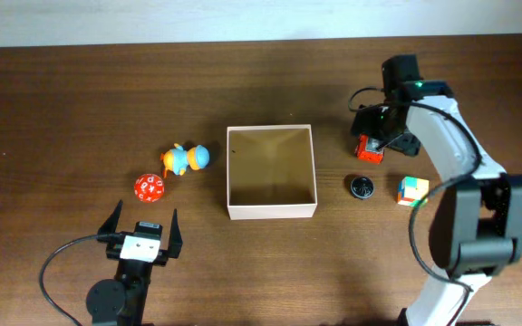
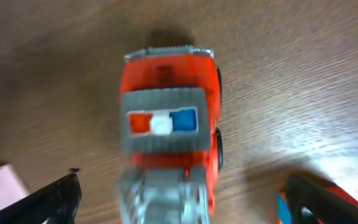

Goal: Pack container
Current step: 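Lower the right gripper and grasp the red fire truck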

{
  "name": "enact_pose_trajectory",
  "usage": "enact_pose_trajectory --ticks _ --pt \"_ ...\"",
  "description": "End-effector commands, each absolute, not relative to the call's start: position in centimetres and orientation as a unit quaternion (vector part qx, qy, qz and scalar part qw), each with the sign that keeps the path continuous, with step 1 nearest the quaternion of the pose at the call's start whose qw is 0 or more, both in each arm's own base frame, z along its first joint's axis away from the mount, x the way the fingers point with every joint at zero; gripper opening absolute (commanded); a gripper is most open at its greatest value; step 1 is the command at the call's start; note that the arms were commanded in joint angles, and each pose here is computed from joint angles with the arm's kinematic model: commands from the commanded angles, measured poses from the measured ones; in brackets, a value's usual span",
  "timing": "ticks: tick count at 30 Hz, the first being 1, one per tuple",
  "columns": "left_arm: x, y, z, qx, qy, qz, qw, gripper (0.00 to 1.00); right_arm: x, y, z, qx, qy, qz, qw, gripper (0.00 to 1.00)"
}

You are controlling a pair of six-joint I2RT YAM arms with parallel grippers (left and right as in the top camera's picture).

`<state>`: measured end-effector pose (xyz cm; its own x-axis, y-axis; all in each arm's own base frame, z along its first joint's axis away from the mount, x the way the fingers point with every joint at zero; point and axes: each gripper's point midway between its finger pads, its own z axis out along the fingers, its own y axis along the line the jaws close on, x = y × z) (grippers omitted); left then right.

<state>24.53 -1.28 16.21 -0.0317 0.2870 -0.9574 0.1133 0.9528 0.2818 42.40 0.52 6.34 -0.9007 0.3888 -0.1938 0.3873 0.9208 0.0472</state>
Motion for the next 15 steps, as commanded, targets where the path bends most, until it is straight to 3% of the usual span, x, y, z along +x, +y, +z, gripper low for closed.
enact_pose_trajectory --ticks 1,15 --pt "24.5 -1.3 16.0 0.144 0.714 0.068 0.681 0.99 42.9 0.2 5.0 0.197 0.976 -0.004 0.093 0.99" --pt "24.5 -1.3 16.0 0.144 0.714 0.067 0.681 0.99 44.0 0.7 3.1 0.117 0.988 0.002 0.099 0.99"
